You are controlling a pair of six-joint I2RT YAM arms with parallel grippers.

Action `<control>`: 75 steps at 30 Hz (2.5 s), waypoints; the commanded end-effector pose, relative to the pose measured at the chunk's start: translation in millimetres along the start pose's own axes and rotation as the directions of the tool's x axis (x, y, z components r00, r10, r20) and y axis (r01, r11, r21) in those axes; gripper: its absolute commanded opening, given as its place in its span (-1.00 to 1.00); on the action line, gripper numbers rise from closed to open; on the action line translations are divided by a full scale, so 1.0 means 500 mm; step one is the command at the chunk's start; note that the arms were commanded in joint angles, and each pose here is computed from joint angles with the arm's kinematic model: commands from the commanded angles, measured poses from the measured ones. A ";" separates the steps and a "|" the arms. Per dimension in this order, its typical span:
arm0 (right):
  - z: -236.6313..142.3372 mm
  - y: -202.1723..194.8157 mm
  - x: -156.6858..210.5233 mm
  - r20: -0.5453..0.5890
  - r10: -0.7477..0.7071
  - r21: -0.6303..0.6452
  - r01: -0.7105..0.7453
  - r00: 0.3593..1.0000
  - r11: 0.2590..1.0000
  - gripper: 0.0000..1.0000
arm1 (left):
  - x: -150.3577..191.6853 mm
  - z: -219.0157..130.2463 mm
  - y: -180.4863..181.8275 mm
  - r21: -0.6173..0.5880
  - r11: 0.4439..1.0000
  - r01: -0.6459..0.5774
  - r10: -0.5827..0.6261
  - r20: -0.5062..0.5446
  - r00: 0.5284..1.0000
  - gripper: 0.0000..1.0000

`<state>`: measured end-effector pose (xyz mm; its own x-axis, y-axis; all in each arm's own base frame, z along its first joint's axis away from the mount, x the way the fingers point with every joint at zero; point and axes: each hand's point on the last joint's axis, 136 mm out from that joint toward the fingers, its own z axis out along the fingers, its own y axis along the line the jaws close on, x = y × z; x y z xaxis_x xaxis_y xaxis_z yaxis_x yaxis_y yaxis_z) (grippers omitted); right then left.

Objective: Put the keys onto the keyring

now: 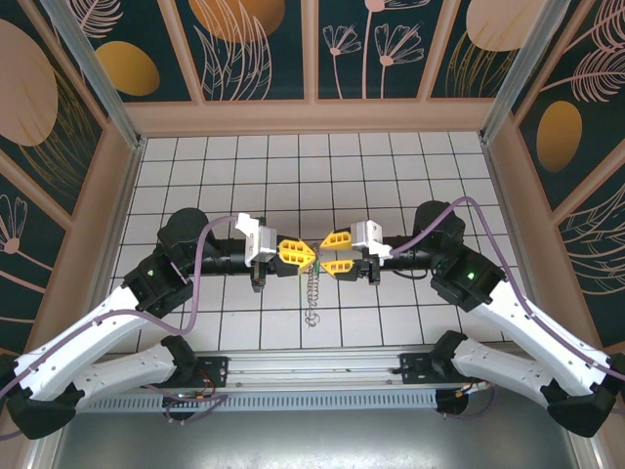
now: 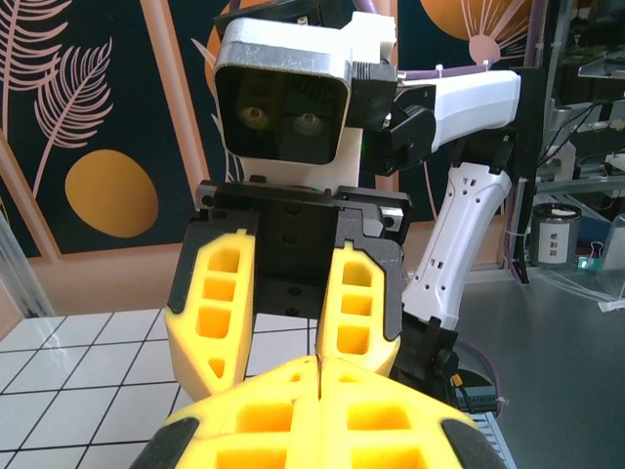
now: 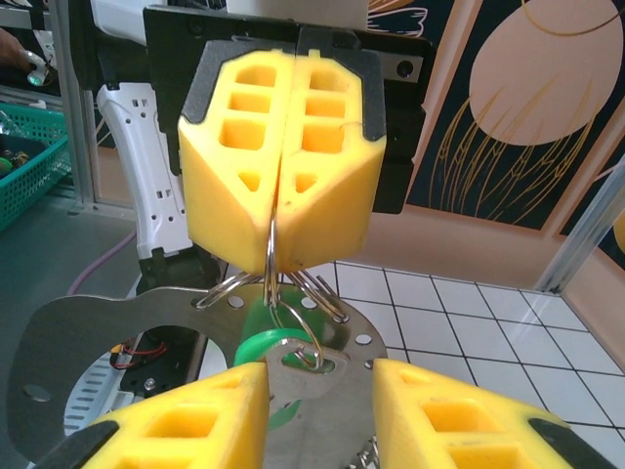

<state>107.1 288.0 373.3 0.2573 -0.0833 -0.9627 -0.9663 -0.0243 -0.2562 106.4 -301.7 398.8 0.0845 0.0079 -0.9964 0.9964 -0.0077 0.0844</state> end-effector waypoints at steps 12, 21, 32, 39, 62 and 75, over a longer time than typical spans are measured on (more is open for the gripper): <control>-0.005 0.016 -0.050 0.071 -0.034 -0.051 0.037 0.997 0.998 -0.41 | -0.031 -0.004 -0.009 0.017 1.000 -0.024 0.024 0.031 0.999 -1.00; 0.007 0.005 -0.037 0.042 -0.022 -0.049 0.024 0.999 0.999 -1.00 | -0.030 -0.003 -0.012 0.027 0.999 -0.027 0.026 0.032 0.999 -1.00; 0.033 -0.008 -0.003 -0.018 0.007 -0.070 -0.008 1.000 0.997 -1.00 | -0.041 -0.003 -0.014 0.035 0.999 -0.037 0.035 0.051 0.998 -1.00; 0.020 -0.014 -0.009 0.001 0.000 -0.015 0.000 1.000 1.000 -0.73 | -0.050 -0.012 0.013 -0.064 0.997 -0.053 0.058 0.078 0.995 -1.00; 0.003 -0.012 -0.073 0.129 -0.052 0.006 0.051 0.990 0.999 -0.29 | -0.042 -0.005 0.008 -0.039 0.998 -0.043 0.046 0.097 0.994 -1.00; 0.009 -0.005 -0.060 0.125 -0.022 -0.023 0.025 0.992 0.999 -0.35 | -0.053 -0.007 0.007 -0.039 0.998 -0.059 0.063 0.116 0.991 -1.00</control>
<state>106.9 294.5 399.8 0.2748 0.0186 -0.9613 -0.9608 -0.0317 -0.2753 116.9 -302.6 403.1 0.1010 -0.0313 -0.9944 0.9938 0.0500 0.0993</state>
